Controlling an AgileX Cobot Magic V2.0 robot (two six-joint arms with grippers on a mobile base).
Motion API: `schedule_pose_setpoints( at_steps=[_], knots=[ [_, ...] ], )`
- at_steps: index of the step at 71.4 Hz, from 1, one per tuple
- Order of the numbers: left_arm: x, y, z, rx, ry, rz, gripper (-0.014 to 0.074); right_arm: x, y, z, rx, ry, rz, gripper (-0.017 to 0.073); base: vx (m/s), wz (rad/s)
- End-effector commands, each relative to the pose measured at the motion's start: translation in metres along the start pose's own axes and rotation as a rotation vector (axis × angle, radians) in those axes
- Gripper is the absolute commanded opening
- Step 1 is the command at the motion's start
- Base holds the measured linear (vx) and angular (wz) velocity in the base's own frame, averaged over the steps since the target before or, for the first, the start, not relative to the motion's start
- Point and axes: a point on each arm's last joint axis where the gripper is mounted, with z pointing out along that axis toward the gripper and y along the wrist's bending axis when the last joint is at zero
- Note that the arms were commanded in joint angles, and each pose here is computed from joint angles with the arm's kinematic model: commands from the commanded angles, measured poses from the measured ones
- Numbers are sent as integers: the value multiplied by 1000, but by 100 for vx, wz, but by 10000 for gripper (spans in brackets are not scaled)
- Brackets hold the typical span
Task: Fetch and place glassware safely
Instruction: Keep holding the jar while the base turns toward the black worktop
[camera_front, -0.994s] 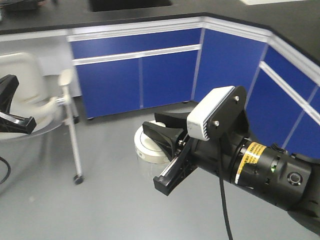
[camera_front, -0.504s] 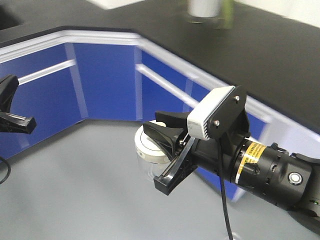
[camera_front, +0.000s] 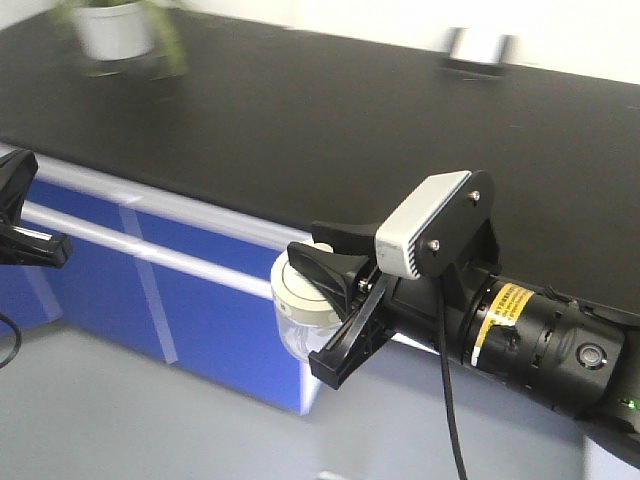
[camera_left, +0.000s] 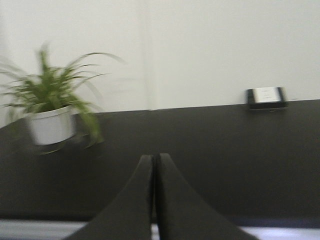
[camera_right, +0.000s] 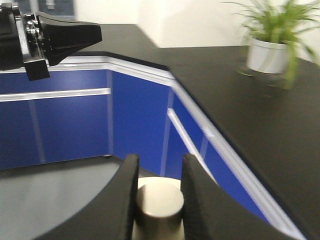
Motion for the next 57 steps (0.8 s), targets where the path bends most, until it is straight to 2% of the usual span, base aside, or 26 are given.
schedule_pose_setpoints(
  at_steps=[1,34,57],
  knots=[
    [-19,1,0,-4,-118,-9,-7,-25,1,-6,-17,-145,-4,-1,21,-82],
    [-19,1,0,-4,-118,-9,-7,-25,1,-6,-17,-145,-4,-1,19,-74],
    [-19,1,0,-4,-118,-9,-7,-26,1,-6,-20,-151,-4,-1,20,-41]
  ],
)
